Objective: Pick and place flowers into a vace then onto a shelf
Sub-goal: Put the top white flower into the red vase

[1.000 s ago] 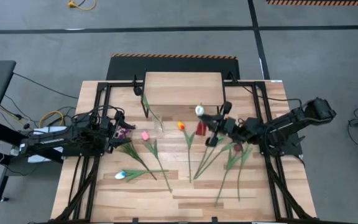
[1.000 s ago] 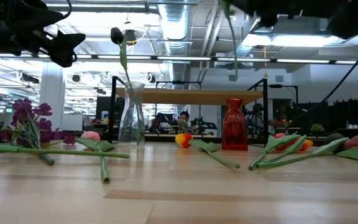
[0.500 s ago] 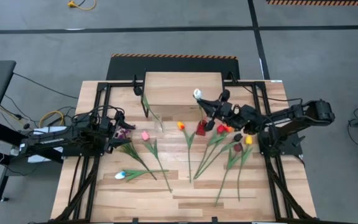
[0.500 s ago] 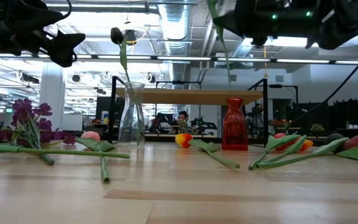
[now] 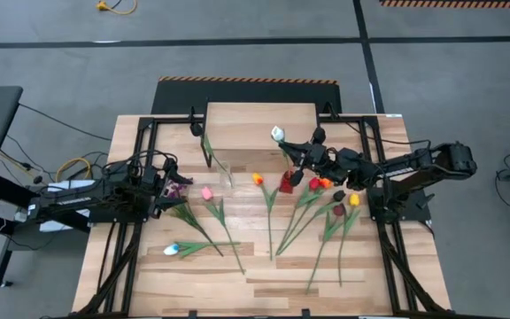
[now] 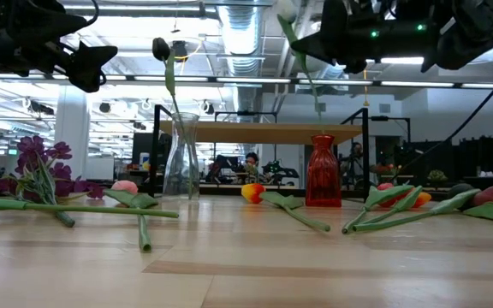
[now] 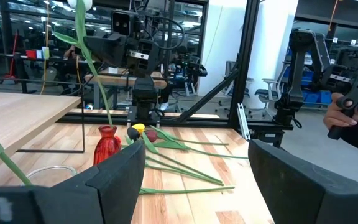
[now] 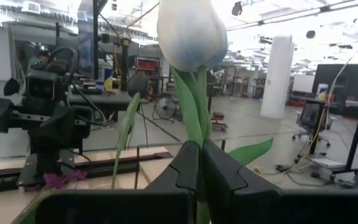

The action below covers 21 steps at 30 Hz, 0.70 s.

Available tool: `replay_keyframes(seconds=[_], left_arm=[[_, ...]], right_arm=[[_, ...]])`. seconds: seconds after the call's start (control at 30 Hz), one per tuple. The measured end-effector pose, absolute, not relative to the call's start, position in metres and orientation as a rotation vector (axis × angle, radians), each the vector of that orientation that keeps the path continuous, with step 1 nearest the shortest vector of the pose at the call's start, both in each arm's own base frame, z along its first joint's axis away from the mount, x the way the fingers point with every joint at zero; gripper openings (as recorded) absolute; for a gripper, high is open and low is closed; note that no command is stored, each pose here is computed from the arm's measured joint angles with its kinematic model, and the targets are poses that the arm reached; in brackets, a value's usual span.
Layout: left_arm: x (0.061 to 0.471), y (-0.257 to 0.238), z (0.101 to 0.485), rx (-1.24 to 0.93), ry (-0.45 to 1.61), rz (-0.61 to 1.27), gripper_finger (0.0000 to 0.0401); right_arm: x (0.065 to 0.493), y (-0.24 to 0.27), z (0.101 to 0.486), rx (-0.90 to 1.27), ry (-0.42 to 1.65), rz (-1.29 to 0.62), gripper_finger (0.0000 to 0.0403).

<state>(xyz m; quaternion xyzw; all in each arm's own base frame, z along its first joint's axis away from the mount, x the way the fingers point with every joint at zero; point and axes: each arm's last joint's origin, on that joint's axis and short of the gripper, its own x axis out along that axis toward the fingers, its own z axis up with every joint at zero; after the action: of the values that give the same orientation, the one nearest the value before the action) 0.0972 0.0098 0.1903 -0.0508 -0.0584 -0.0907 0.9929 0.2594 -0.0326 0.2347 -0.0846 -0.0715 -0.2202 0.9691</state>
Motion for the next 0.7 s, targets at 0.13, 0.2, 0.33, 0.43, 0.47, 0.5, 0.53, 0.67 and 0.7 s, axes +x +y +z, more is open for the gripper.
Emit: replay_keyframes(seconds=[0.13,0.2,0.33,0.43,0.47,0.5,0.53,0.67,0.7], left_arm=[[0.0972,0.0099,0.1903,-0.102,-0.117,-0.182,0.0276],[0.0972,0.0098,0.1903,-0.102,-0.117,-0.182,0.0276],[0.0972,0.0099,0.1903,-0.102,-0.117,-0.181,0.0276],[0.0972,0.0099,0.1903,-0.102,-0.117,-0.181,0.0276],[0.0972,0.0099,0.1903,-0.102,-0.117,-0.182,0.0276],[0.0972,0.0099,0.1903,-0.102,-0.117,-0.181,0.0276],[0.0972,0.0099,0.1903,-0.102,-0.117,-0.181,0.0276],[0.0972,0.0099,0.1903,-0.102,-0.117,-0.181,0.0276],[0.0972,0.0099,0.1903,-0.102,-0.117,-0.181,0.0276]], right_arm=[[0.2598,-0.0326,0.2326,-0.166,-0.124,-0.442,0.0005],[0.2598,-0.0326,0.2322,-0.160,-0.121,-0.442,0.0006],[0.2600,-0.0327,0.2310,-0.151,-0.111,-0.440,0.0006],[0.2600,-0.0327,0.2309,-0.150,-0.110,-0.442,0.0007],[0.2600,-0.0327,0.2309,-0.150,-0.110,-0.442,0.0007],[0.2600,-0.0327,0.2309,-0.151,-0.110,-0.443,0.0007],[0.2600,-0.0327,0.2309,-0.151,-0.110,-0.443,0.0007],[0.2600,-0.0327,0.2308,-0.151,-0.109,-0.443,0.0007],[0.2601,-0.0328,0.2304,-0.152,-0.105,-0.443,0.0007]])
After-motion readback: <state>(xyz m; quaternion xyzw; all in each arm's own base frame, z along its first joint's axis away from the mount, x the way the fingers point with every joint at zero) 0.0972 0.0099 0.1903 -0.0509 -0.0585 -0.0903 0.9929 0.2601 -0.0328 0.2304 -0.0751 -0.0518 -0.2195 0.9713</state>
